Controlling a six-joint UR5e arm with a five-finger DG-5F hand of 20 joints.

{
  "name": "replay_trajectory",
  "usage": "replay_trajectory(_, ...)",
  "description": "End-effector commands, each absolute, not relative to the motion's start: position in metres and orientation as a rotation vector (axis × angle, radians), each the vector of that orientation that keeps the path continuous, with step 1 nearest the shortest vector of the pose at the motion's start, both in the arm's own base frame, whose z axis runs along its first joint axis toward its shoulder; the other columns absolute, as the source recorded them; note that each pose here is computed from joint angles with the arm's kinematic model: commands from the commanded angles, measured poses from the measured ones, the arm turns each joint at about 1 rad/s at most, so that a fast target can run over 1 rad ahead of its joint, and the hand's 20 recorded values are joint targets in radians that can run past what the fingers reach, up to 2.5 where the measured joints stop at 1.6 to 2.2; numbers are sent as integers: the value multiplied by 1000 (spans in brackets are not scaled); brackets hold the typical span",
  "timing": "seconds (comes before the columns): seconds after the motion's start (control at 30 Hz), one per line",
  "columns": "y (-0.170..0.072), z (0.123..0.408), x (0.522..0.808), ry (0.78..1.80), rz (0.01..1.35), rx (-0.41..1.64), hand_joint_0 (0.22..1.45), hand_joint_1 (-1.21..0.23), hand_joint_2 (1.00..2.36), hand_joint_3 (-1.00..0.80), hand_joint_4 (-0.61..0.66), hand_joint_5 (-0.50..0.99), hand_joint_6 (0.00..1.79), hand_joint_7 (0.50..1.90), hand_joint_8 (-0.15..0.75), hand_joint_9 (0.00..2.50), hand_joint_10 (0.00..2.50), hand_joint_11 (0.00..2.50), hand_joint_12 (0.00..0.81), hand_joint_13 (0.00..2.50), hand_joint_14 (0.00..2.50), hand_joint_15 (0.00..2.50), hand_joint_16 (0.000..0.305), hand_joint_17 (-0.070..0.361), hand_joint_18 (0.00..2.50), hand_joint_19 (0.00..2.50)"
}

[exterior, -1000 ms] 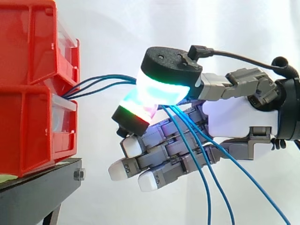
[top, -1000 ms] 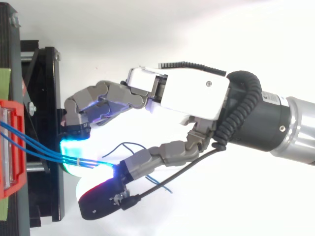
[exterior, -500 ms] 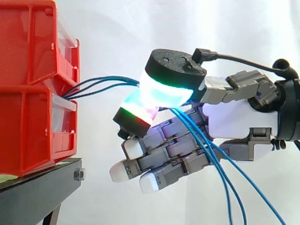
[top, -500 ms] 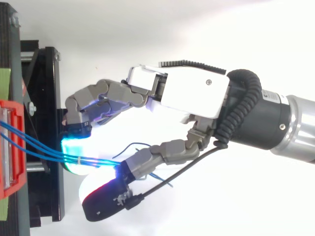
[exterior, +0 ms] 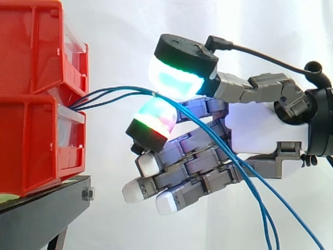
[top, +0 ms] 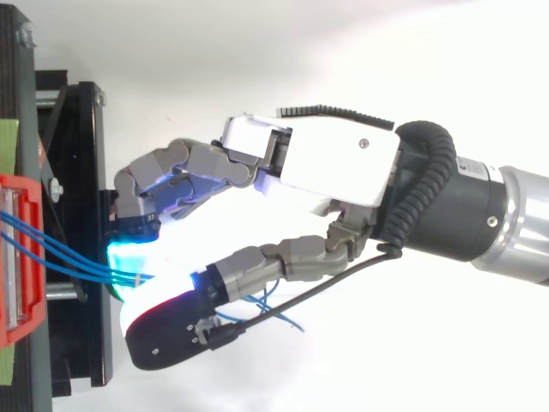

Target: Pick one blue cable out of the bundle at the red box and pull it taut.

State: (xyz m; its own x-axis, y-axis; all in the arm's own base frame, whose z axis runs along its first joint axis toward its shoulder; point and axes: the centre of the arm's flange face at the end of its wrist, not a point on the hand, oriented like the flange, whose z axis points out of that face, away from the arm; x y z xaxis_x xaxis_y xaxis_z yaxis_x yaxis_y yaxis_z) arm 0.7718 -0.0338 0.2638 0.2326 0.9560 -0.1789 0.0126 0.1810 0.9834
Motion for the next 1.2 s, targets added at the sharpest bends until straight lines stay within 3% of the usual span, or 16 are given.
replay_trajectory(0.0, -34, 264, 772, 1111, 909, 1171, 582, -630, 1003, -461, 263, -191, 833, 1208, 384, 697, 15, 967, 438, 527, 6, 209, 59, 134, 630, 372)
replay_trajectory(0.4, -34, 264, 772, 1111, 909, 1171, 619, -760, 1015, -297, 244, -199, 851, 1234, 383, 696, 14, 968, 435, 538, 5, 203, 59, 132, 649, 363)
replay_trajectory(0.6, -34, 264, 772, 1111, 909, 1171, 678, -867, 1015, -308, 228, -219, 868, 1195, 372, 668, 15, 963, 433, 541, 6, 202, 59, 132, 663, 334)
replay_trajectory(0.9, -33, 264, 772, 1112, 910, 1171, 699, -882, 1009, -397, 227, -222, 872, 1174, 366, 658, 15, 945, 431, 549, 6, 196, 58, 131, 677, 330)
replay_trajectory(1.17, -32, 264, 772, 1111, 910, 1169, 732, -909, 1014, -329, 207, -227, 873, 1216, 363, 653, 16, 946, 432, 555, 5, 190, 58, 130, 679, 317)
